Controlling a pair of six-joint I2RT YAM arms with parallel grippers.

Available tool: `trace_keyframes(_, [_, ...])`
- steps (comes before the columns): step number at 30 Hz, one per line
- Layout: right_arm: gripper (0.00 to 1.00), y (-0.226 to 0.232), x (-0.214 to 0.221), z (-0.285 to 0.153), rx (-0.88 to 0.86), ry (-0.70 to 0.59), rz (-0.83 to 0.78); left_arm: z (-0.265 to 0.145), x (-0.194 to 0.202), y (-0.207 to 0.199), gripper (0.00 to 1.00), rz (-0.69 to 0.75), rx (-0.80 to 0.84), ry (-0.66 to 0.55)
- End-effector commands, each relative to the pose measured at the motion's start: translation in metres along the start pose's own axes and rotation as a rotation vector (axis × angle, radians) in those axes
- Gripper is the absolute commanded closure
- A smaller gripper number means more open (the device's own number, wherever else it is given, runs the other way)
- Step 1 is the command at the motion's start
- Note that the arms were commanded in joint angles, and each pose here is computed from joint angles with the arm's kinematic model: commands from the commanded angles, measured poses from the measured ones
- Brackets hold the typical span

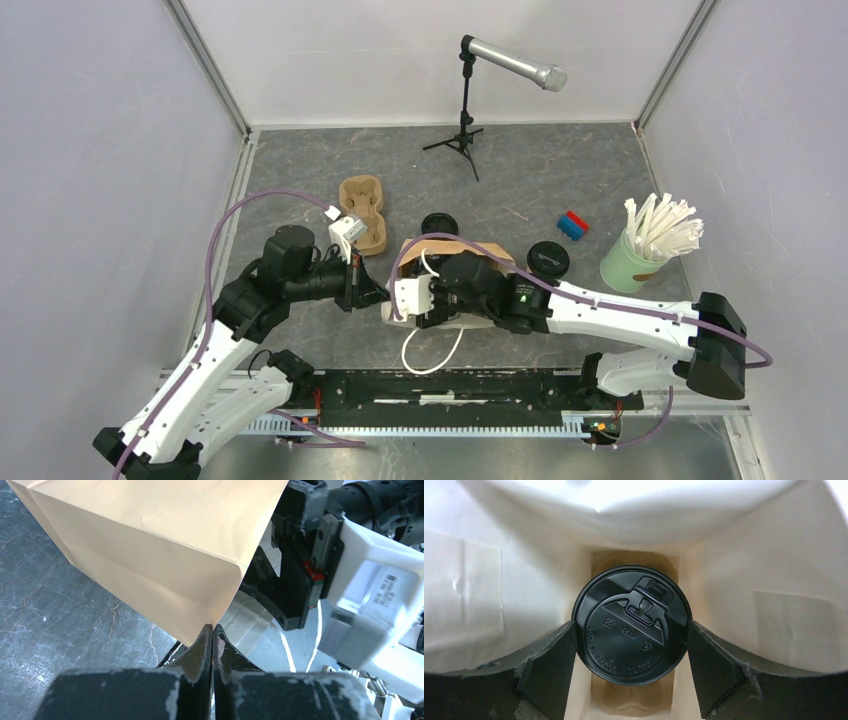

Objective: Pack the takeout coffee

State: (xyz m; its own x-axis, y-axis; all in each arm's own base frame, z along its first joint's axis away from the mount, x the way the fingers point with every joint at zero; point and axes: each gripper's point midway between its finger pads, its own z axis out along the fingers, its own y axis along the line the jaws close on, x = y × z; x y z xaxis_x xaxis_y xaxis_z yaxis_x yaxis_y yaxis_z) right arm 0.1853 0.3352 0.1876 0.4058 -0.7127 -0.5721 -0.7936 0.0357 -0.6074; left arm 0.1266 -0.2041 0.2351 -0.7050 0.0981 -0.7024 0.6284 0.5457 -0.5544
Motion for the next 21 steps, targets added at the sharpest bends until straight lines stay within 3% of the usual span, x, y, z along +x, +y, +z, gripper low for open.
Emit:
trace_keyframes(1, [0.36,-0.008,-0.002,0.0,0.002,-0.064,-0.019,-0.003,-0.007,-0.001,0.98,0.053,-0.01,-0.007])
trace_keyframes(21, [0.36,-0.025,0.0,0.011,-0.033,-0.12,-0.172,0.003,-0.006,-0.002,0.98,-0.002,0.003,0.01])
